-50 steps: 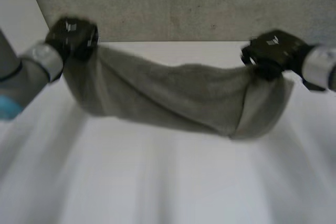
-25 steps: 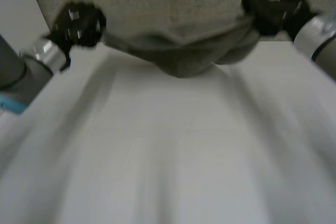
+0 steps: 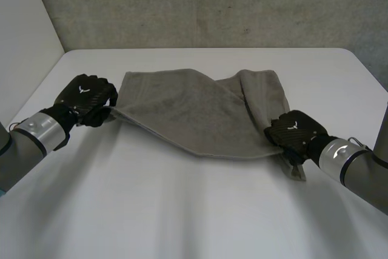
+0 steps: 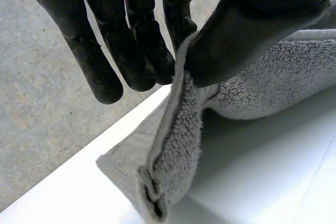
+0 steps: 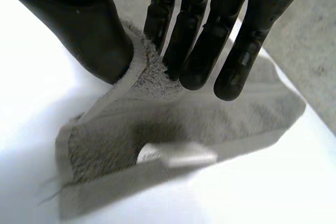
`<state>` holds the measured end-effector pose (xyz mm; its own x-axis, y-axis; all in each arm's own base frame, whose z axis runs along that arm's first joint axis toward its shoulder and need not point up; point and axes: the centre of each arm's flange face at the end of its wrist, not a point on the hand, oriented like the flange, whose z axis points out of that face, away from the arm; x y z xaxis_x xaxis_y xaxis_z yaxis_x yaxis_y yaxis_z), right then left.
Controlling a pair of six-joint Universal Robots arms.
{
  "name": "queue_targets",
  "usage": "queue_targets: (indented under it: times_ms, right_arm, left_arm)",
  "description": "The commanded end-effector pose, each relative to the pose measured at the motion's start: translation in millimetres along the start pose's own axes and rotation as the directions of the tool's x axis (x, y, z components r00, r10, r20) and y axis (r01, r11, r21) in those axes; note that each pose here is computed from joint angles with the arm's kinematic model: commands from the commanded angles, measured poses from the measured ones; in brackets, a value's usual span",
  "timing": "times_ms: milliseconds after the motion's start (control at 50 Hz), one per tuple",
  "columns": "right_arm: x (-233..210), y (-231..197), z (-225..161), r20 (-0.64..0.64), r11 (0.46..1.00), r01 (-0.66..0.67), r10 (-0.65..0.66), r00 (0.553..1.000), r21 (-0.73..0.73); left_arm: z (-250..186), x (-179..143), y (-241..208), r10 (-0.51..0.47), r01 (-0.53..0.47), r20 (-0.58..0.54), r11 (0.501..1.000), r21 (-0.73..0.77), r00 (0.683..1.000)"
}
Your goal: Fold the towel.
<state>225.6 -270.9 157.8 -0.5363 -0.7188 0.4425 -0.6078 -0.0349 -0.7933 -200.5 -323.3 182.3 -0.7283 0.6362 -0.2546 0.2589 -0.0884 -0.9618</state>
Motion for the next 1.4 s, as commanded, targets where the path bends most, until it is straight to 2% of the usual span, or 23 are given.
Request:
queue_targets:
  times_ms: [20,240,460,560,780,940,1100,1180,1260,1320,1400]
  right_arm:
    - [-0.6,16.4,3.7,-0.016,0.988,-0.142,0.141,0.990,-0.062]
    - [9.3,21.9,4.0,-0.069,0.967,-0.243,0.238,0.969,-0.077]
    - [6.7,19.8,6.7,-0.070,0.894,-0.444,0.440,0.895,-0.053]
    - [8.2,18.9,8.5,-0.076,0.872,-0.488,0.485,0.871,-0.033]
    - [9.9,27.6,20.9,-0.107,0.862,-0.507,0.502,0.858,-0.024]
    - [11.2,39.7,32.6,-0.161,0.863,-0.504,0.493,0.855,-0.030]
    - [-1.8,35.9,38.0,-0.135,0.867,-0.497,0.488,0.862,-0.039]
    - [-3.2,30.3,37.1,-0.126,0.846,-0.532,0.525,0.842,-0.023]
    - [-3.2,29.6,36.6,-0.123,0.844,-0.535,0.529,0.839,-0.021]
    - [-0.3,25.2,35.1,-0.119,0.846,-0.533,0.528,0.841,-0.013]
    - [18.6,-6.4,13.9,-0.123,0.868,-0.495,0.497,0.859,0.052]
  left_arm:
    - [-3.3,3.4,2.9,-0.011,0.011,-0.006,1.000,-0.011,1.000]
    - [-2.9,1.6,3.6,-0.019,0.019,0.000,1.000,-0.012,1.000]
    - [0.5,-5.5,-10.9,-0.001,0.001,0.017,1.000,0.025,1.000]
    - [3.5,-10.9,-16.6,-0.019,0.017,0.027,0.999,0.045,0.999]
    - [2.7,-47.9,-15.1,-0.057,0.051,0.111,0.997,0.054,0.992]
    - [3.1,-49.6,-14.4,-0.079,0.073,0.112,0.996,0.053,0.991]
    - [1.9,-42.5,-12.8,-0.098,0.095,0.095,0.995,0.037,0.991]
    - [1.9,-41.0,-13.2,-0.099,0.096,0.091,0.995,0.037,0.991]
    - [1.8,-40.8,-13.2,-0.100,0.097,0.090,0.995,0.036,0.991]
    - [1.5,-41.6,-13.5,-0.099,0.096,0.093,0.995,0.036,0.991]
    - [-1.9,-42.7,-16.1,-0.106,0.103,0.096,0.994,0.028,0.990]
